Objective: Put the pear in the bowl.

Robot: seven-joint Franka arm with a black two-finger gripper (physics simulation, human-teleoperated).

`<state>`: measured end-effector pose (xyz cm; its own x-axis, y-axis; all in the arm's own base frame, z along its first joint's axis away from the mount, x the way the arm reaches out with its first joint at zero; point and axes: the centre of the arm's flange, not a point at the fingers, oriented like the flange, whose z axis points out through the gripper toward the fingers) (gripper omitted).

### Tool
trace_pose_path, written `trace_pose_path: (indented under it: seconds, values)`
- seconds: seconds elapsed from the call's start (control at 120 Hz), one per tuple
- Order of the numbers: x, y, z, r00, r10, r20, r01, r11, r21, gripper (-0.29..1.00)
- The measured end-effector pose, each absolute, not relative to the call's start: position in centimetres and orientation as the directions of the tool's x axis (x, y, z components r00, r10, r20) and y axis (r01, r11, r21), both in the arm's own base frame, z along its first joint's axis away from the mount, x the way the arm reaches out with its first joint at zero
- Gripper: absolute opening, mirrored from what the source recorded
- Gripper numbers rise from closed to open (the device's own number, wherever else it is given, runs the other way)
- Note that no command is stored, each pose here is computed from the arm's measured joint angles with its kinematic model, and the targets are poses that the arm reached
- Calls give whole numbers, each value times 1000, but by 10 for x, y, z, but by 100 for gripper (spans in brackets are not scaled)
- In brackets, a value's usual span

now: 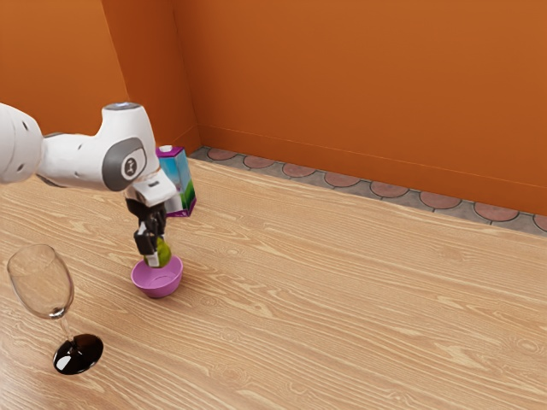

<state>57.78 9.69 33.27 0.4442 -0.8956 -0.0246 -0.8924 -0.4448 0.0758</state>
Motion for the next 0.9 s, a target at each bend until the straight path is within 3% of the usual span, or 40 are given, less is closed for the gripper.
trace_pose_path:
  seconds: [0.258, 0.45, 0.775, 0.9]
  values:
    - [574, 95, 329, 430, -902, -24, -897, -430, 103, 51]
    - [575, 78, 341, 400, -916, -15, -912, -400, 93, 63]
    - [558, -60, 561, 292, -955, 49, -954, -295, -56, 69]
    - [549, -79, 599, 296, -954, 44, -952, -298, -61, 69]
